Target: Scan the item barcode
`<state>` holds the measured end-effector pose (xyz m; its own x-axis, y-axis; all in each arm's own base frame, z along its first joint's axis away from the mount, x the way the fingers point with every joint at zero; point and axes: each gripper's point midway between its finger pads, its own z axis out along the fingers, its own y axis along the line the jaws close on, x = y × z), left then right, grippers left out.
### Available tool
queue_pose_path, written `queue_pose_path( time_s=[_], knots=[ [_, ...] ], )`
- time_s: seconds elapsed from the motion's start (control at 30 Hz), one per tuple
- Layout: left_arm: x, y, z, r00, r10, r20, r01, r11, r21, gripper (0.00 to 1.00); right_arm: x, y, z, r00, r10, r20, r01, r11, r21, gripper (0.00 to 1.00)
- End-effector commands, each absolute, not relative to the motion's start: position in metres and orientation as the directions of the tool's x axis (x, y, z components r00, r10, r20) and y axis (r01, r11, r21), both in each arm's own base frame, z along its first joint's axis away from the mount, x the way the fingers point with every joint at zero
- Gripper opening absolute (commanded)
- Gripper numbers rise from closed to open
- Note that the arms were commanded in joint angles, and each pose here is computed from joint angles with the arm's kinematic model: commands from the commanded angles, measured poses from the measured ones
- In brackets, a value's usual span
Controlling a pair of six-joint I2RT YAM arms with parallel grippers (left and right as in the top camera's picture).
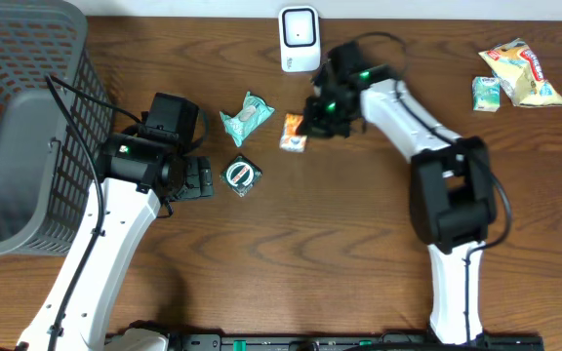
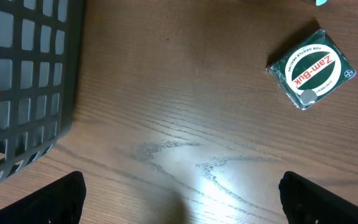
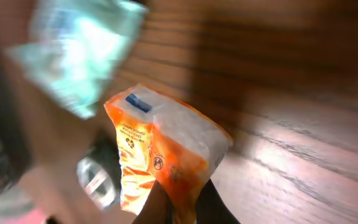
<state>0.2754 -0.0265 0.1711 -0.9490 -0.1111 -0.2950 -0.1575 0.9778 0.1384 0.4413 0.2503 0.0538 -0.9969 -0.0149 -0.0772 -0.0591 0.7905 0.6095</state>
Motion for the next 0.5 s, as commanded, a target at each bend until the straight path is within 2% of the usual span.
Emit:
queue_pose_path(
  time_s=[0.0,0.07,0.13,0.3,0.37,0.47],
  knots=[
    [0.275,-0.024,0.170,-0.950,-0.115,-0.291,-0.164,0.975,0.149,0.98,0.439,0.255,0.122,-0.947,-0.165,-0.277,-0.320,0.591,0.741,0.01],
    [0.275,-0.024,0.170,-0.950,-0.115,-0.291,-0.164,0.975,0.149,0.98,0.435,0.252,0.144,-0.898,-0.216,-0.384,-0.440,0.435,0.785,0.01],
    [0.275,-0.024,0.170,-0.950,-0.115,-0.291,-0.164,0.975,0.149,0.98,0.430,0.245,0.161,-0.875,-0.217,-0.432,-0.482,0.319,0.816,0.01],
    [0.275,-0.024,0.170,-0.950,-0.115,-0.291,-0.164,0.975,0.149,0.98,0.434,0.215,0.183,-0.898,-0.134,-0.420,-0.440,0.209,0.873,0.01],
    [0.275,-0.024,0.170,-0.950,-0.115,-0.291,-0.164,0.975,0.149,0.98,0.436,0.206,0.193,-0.884,-0.109,-0.454,-0.466,0.155,0.871,0.01],
    [0.275,-0.024,0.170,-0.950,-0.115,-0.291,-0.164,0.975,0.149,0.98,0.434,0.194,0.217,-0.840,-0.057,-0.540,-0.542,0.022,0.840,0.01]
  ],
)
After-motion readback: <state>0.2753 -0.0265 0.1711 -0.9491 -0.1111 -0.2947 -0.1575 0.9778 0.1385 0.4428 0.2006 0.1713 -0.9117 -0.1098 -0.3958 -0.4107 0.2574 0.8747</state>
